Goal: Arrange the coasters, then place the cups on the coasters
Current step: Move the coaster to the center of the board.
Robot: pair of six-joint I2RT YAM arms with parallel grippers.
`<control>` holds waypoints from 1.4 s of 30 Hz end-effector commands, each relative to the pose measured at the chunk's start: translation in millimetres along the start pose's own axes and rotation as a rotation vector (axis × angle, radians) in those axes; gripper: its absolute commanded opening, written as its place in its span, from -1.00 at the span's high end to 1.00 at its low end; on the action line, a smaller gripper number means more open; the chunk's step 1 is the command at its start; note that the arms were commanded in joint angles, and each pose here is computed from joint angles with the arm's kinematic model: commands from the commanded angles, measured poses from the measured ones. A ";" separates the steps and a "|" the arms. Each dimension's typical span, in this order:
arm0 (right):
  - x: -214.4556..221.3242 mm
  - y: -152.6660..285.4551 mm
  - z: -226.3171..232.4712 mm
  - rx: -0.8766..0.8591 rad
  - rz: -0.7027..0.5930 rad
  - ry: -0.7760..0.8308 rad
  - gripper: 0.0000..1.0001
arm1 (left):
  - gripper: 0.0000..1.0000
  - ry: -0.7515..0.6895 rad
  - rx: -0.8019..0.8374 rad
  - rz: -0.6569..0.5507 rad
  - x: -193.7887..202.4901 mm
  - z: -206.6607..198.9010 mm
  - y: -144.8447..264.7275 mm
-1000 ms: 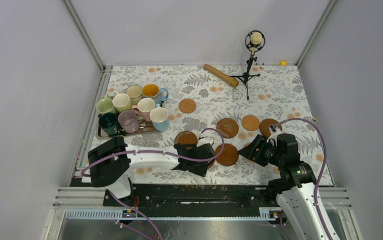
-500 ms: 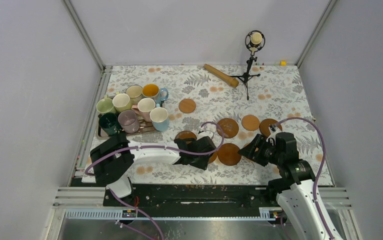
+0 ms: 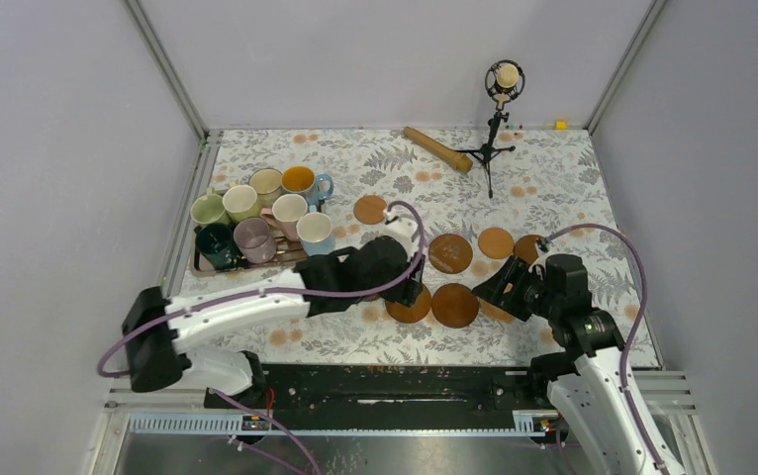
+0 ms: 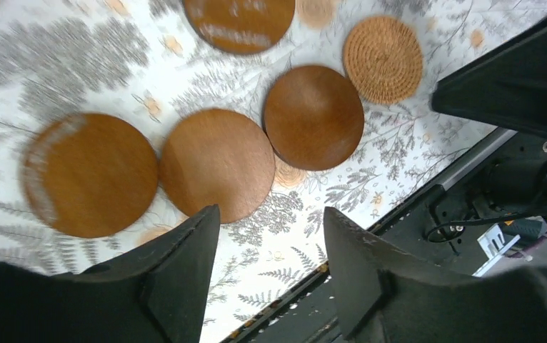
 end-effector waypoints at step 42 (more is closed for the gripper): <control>-113.6 -210.1 137.8 0.335 0.104 0.366 -0.41 | -0.97 -0.087 -0.452 -0.422 -8.7 146.4 199.0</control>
Point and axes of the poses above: each gripper's point midway between its finger pads, its own y axis back along the fingers, its own z axis along the line the jaws close on, x = y × z, the point moved 2 cm from there along y, back along the fingers, and after that the axes turned 9 degrees about -y, right-handed, at the moved point
